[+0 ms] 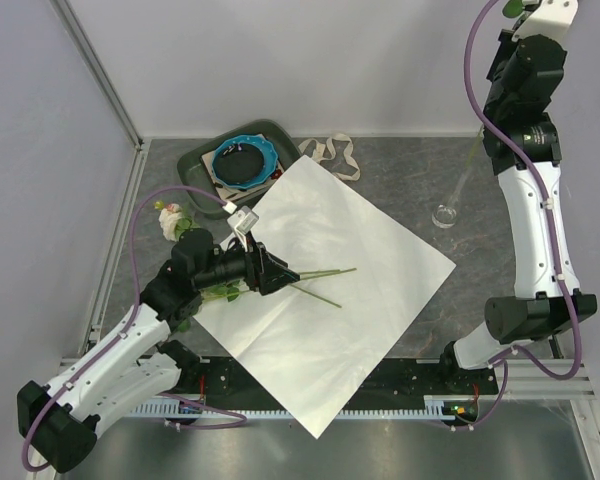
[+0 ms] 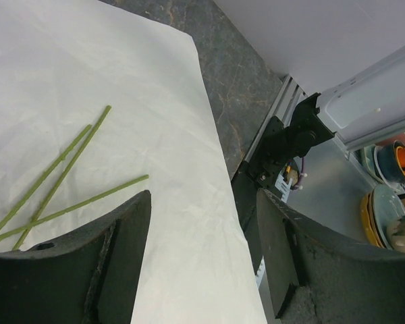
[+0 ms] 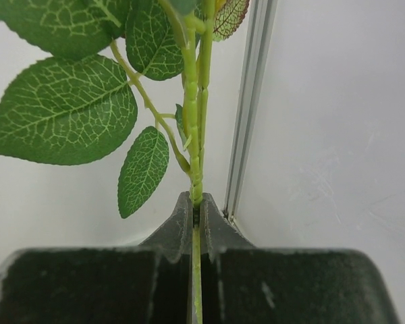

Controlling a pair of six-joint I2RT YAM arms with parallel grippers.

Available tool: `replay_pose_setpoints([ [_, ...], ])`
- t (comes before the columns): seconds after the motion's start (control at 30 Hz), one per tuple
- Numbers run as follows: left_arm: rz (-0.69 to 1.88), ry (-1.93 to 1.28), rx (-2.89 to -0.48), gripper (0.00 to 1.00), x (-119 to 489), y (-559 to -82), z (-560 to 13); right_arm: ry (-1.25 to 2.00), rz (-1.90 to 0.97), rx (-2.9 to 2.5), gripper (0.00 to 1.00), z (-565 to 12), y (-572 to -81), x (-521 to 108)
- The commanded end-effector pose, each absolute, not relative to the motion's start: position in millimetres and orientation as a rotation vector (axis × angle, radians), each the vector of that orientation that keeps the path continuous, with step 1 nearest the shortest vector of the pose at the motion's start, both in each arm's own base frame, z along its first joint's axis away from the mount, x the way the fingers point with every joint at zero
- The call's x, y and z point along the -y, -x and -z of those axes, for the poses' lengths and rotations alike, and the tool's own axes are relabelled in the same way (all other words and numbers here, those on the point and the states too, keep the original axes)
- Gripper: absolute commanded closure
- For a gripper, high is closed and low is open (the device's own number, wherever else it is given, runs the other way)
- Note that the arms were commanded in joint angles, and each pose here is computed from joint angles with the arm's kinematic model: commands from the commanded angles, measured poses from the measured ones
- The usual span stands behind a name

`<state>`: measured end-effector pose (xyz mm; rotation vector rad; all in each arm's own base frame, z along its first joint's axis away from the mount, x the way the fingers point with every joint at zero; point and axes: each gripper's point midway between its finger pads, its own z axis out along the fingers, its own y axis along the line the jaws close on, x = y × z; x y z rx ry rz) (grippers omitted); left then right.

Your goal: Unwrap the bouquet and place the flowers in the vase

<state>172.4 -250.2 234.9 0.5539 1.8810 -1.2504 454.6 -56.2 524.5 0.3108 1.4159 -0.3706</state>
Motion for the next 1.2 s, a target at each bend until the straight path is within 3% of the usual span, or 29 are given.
replay_pose_setpoints([
  [0.0, 1.221, -0.6, -1.784, 0.3, 252.7, -178.9, -255.5, -0.321, 0.331, -1.288, 1.0, -577.8, -428.4, 56.9],
  [0.43, 1.238, -0.607, -1.791, 0.3, 254.6, -177.2, -252.9, -0.326, 0.322, -1.328, 1.0, -567.1, -410.5, 57.5],
  [1.17, 1.241, -0.609, -1.792, 0.3, 254.7, -177.0, -252.6, -0.307, 0.346, -1.38, 1.0, -512.5, -437.5, 56.6],
])
